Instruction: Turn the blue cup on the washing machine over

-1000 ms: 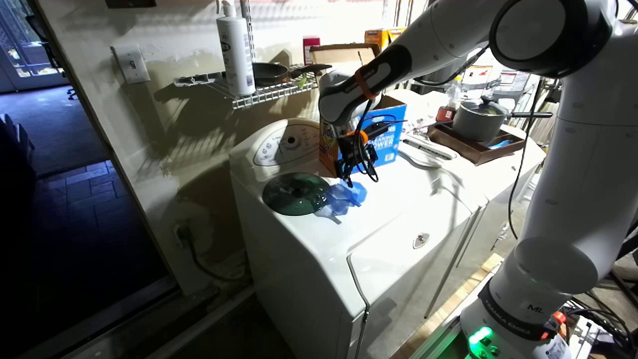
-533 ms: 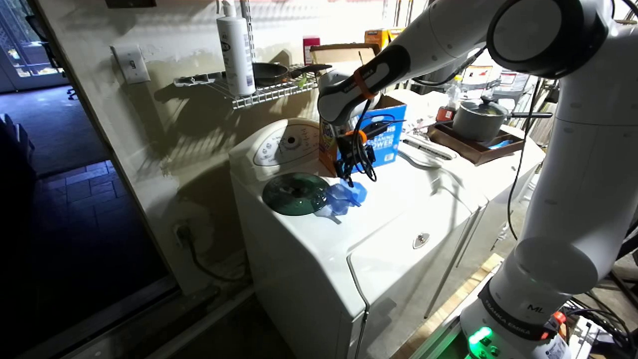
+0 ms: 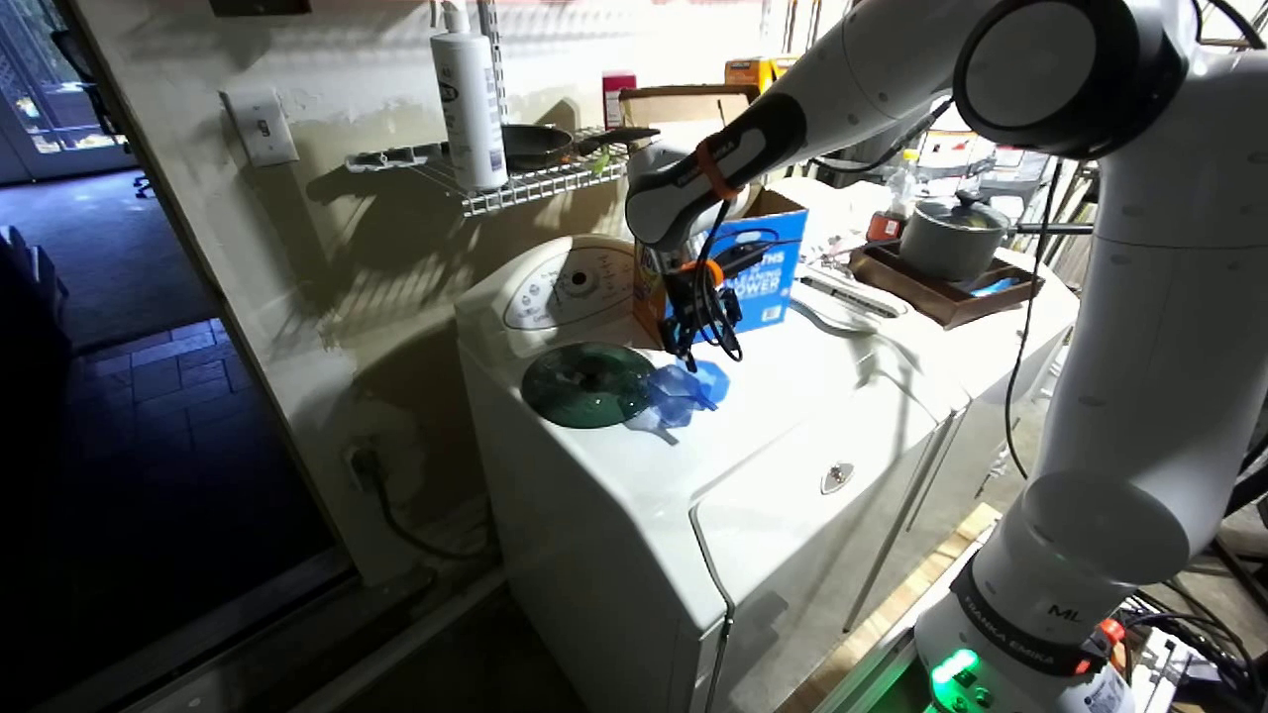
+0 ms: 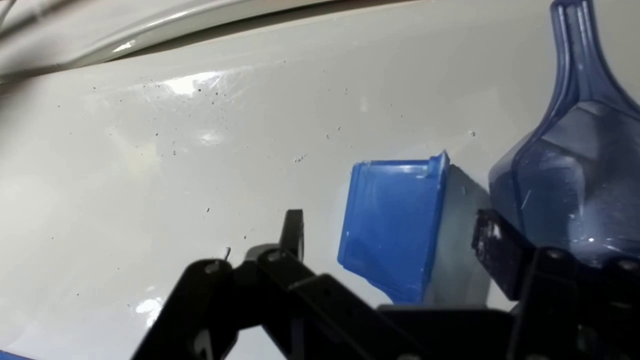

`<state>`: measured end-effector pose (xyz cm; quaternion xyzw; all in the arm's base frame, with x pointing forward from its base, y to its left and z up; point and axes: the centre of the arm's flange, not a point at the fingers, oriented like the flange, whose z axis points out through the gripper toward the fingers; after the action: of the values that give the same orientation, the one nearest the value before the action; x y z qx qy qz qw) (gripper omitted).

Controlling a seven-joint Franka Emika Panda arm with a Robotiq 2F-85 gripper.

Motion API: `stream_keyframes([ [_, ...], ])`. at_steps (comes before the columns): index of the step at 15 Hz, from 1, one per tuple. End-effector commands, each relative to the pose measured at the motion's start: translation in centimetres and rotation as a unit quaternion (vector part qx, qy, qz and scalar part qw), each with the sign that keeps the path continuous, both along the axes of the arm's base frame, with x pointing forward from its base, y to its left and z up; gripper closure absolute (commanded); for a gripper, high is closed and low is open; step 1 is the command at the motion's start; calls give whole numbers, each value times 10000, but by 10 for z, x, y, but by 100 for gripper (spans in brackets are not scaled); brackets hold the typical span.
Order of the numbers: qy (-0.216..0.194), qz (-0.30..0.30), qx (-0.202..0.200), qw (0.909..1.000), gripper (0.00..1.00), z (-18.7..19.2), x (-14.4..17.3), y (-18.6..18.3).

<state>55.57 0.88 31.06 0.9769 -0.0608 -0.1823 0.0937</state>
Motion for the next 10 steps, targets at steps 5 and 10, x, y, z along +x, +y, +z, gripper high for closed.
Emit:
stream_keyframes([
  [5,180,15,-128,9998,25,-10,22,0],
  [10,250,-24,-164,9996,58,-11,21,1],
])
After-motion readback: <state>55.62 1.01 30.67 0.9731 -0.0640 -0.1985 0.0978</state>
